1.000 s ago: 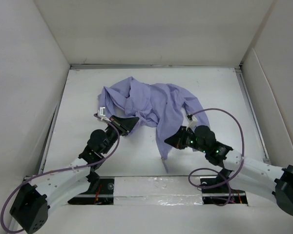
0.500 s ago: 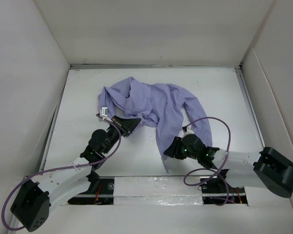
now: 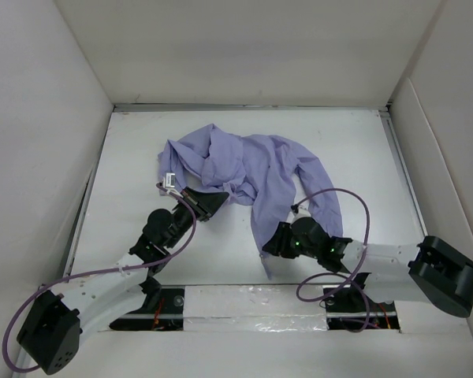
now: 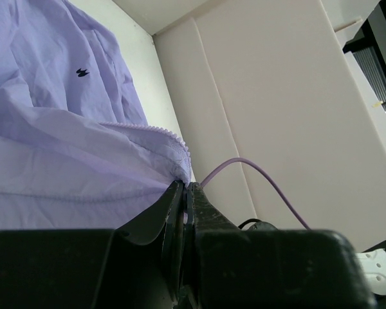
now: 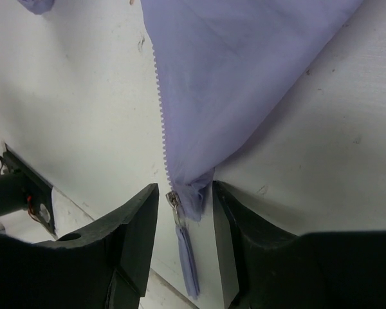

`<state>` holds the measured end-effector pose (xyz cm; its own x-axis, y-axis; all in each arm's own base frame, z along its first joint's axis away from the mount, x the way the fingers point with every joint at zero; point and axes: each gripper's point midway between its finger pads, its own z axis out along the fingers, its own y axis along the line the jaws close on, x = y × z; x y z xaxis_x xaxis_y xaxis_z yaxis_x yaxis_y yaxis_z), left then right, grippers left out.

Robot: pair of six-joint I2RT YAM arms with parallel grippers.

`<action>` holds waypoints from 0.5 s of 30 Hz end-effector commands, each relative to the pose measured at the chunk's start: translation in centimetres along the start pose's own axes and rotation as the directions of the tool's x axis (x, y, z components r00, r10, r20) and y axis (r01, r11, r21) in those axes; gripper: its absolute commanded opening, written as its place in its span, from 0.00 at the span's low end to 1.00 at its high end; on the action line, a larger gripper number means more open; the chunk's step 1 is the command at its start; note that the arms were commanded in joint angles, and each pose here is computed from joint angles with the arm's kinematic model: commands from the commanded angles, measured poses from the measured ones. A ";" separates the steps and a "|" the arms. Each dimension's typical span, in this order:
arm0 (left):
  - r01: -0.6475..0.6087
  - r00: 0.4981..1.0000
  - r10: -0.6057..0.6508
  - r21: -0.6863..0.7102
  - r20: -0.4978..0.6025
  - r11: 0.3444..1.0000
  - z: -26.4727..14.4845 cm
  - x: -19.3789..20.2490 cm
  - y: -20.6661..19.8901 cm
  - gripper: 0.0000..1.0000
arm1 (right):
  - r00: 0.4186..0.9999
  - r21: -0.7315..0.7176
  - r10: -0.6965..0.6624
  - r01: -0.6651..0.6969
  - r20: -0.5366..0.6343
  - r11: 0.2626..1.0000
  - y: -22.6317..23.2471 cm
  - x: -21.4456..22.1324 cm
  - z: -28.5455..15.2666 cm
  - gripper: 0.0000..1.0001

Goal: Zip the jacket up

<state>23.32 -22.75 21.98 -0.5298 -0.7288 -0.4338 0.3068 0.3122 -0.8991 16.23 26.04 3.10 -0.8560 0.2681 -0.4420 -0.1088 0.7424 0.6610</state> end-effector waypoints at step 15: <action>-0.033 0.999 0.032 0.052 0.019 0.998 0.0 -0.6 -1.4 0.00 | 0.990 0.123 -0.105 0.116 -0.094 0.986 -1.5 1.6 0.5 0.32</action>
<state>23.32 -22.75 21.90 -0.5276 -0.7247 -0.4431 0.3114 0.3203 -0.8947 15.63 26.60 2.54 -0.8751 0.1850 -0.4471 -0.1430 0.7838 0.6043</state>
